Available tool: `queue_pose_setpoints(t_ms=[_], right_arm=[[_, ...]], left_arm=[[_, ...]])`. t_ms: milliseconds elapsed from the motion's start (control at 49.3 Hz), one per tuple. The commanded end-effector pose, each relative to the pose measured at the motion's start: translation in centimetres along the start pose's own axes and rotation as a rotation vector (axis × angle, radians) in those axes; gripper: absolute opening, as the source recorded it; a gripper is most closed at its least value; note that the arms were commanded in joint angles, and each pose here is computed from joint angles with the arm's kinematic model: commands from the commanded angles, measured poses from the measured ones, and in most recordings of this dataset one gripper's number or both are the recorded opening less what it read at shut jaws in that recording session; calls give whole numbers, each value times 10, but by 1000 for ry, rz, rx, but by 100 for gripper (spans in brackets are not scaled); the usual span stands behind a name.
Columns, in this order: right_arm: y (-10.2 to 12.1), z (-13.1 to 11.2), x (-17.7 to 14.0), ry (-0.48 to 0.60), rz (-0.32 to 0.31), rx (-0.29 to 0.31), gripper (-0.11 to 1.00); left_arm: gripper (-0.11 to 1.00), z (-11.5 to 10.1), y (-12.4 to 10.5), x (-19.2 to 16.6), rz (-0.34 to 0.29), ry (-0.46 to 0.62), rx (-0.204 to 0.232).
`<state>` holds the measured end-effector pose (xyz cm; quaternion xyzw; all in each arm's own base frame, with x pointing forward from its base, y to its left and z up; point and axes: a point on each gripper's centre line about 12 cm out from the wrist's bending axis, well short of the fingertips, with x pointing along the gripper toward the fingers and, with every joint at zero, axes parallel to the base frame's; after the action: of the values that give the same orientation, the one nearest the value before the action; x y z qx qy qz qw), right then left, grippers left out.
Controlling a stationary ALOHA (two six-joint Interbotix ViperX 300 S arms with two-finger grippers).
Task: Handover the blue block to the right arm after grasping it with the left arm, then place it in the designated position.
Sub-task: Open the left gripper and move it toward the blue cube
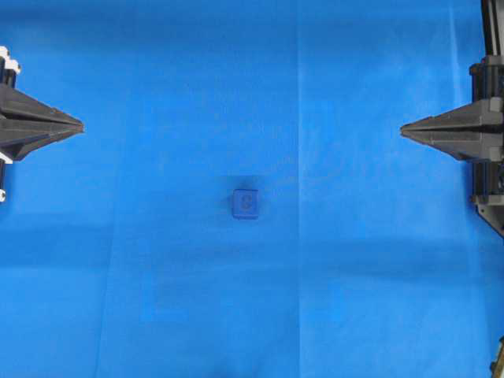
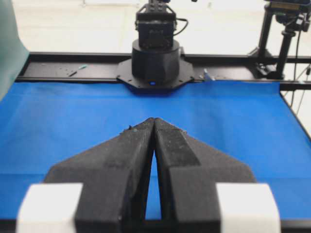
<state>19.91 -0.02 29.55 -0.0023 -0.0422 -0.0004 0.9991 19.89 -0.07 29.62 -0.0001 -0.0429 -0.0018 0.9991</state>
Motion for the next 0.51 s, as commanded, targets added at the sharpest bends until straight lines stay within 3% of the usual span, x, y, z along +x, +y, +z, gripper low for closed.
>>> queue_pose_setpoints(t_ms=[0, 284, 487], right_arm=[[-1, 4, 3, -8, -5, -10, 0], [-1, 4, 6, 5, -7, -13, -3], [-2, 3, 6, 20, -7, -10, -3]], left_arm=[[0, 2, -1, 2, -5, -5, -5], [0, 1, -1, 2, -6, 9, 7], [0, -2, -1, 2, -7, 31, -10]])
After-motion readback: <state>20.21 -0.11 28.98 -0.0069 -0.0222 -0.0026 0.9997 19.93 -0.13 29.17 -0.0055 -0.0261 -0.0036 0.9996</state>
